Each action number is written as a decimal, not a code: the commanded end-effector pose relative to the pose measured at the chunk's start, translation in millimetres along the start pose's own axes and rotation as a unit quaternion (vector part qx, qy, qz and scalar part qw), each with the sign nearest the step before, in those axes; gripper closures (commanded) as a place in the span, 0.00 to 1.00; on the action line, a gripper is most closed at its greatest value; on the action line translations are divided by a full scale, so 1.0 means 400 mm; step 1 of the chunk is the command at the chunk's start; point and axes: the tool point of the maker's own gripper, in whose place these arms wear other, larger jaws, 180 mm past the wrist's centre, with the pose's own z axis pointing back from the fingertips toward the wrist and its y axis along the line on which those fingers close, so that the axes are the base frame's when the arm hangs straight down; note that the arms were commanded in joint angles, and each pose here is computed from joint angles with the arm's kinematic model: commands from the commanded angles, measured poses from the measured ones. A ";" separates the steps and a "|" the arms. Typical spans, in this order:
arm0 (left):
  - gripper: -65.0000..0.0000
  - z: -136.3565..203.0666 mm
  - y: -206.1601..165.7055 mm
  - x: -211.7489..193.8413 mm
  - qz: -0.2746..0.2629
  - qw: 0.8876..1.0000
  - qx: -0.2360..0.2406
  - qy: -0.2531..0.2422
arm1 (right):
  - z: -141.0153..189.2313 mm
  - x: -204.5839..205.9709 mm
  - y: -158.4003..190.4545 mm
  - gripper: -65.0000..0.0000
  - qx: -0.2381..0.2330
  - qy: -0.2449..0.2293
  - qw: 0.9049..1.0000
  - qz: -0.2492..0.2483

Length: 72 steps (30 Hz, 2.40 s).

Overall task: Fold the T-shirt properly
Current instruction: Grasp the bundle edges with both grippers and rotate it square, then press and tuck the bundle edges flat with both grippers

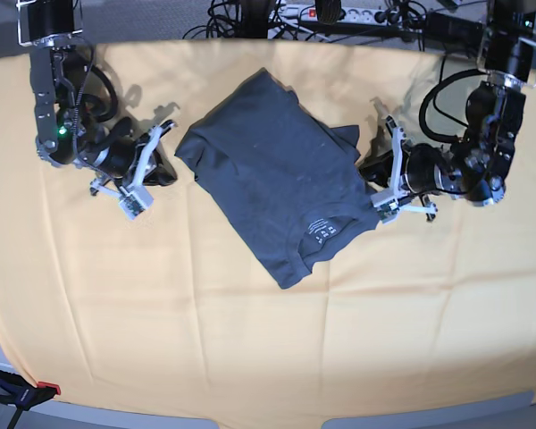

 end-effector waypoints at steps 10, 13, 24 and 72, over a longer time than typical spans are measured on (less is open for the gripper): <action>1.00 -0.061 0.115 -0.054 0.027 0.997 0.075 -0.006 | 0.021 0.000 0.116 1.00 0.078 -0.024 0.997 -0.014; 1.00 -0.128 0.120 -0.017 0.001 0.997 0.065 -0.028 | 0.041 0.009 0.151 1.00 0.077 -0.031 0.996 -0.008; 1.00 -0.215 0.193 0.265 -0.079 0.990 0.095 -0.073 | 0.045 0.018 0.194 1.00 0.000 -0.033 0.999 -0.044; 1.00 0.037 0.036 0.296 0.084 0.968 -0.117 -0.205 | 0.150 0.150 0.228 1.00 0.000 -0.132 0.989 0.064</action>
